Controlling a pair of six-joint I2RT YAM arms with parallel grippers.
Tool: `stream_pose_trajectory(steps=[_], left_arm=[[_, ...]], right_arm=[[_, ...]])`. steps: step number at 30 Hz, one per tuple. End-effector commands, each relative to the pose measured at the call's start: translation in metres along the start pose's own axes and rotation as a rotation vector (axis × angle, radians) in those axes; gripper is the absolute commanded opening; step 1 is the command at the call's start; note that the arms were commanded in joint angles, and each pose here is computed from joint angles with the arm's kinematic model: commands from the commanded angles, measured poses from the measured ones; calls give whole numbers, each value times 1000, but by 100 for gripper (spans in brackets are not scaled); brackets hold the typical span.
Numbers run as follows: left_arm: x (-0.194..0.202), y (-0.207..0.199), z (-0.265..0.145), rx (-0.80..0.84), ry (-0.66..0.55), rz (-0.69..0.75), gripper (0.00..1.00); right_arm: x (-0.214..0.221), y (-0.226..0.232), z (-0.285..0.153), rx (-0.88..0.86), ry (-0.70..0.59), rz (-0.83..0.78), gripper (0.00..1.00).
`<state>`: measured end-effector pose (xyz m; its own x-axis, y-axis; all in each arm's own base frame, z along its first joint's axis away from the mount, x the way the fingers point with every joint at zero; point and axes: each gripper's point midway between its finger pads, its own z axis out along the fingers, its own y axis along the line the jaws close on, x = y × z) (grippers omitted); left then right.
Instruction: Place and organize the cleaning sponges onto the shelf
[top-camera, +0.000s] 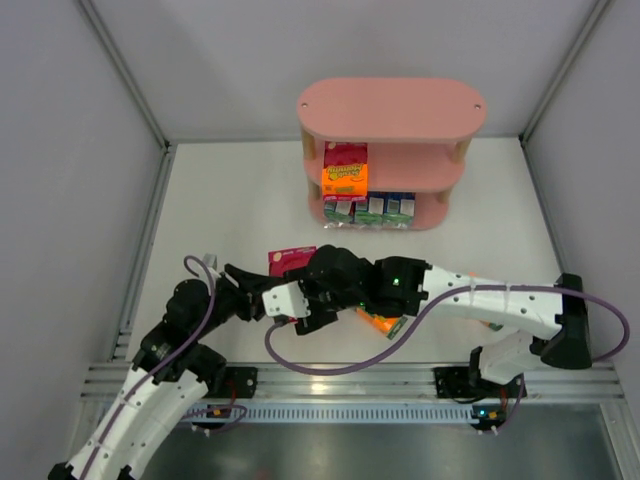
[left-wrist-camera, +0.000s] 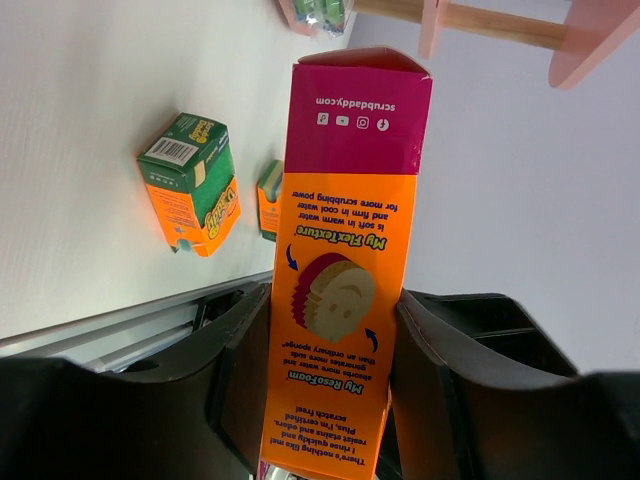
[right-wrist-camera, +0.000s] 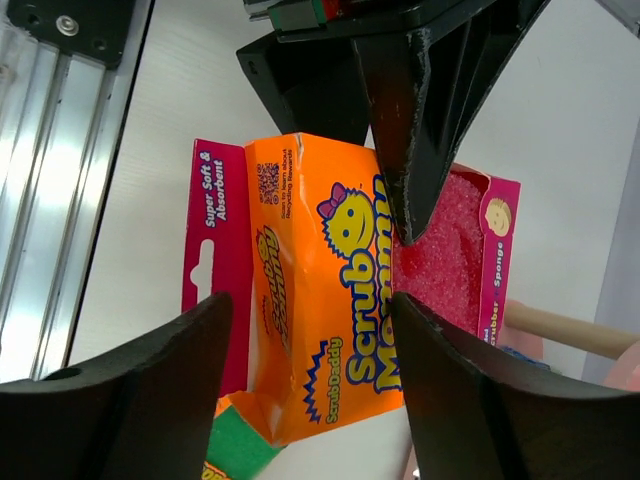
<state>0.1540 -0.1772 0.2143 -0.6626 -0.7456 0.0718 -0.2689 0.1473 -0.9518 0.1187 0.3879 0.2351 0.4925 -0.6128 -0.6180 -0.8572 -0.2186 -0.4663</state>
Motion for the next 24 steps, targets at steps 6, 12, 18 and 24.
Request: stream_pose_trajectory(steps=[6, 12, 18, 24], left_arm=[[-5, -4, -2, 36, -29, -47, 0], [-4, -6, -5, 58, -27, -50, 0], [-4, -16, -11, 85, -35, -13, 44], [-13, -30, -23, 98, -113, 77, 73]], right_arm=[[4, -4, 15, 87, 56, -110, 48], [8, -7, 11, 102, 68, -145, 35], [5, -10, -4, 107, 33, -154, 33], [11, -7, -23, 75, -7, -161, 32]])
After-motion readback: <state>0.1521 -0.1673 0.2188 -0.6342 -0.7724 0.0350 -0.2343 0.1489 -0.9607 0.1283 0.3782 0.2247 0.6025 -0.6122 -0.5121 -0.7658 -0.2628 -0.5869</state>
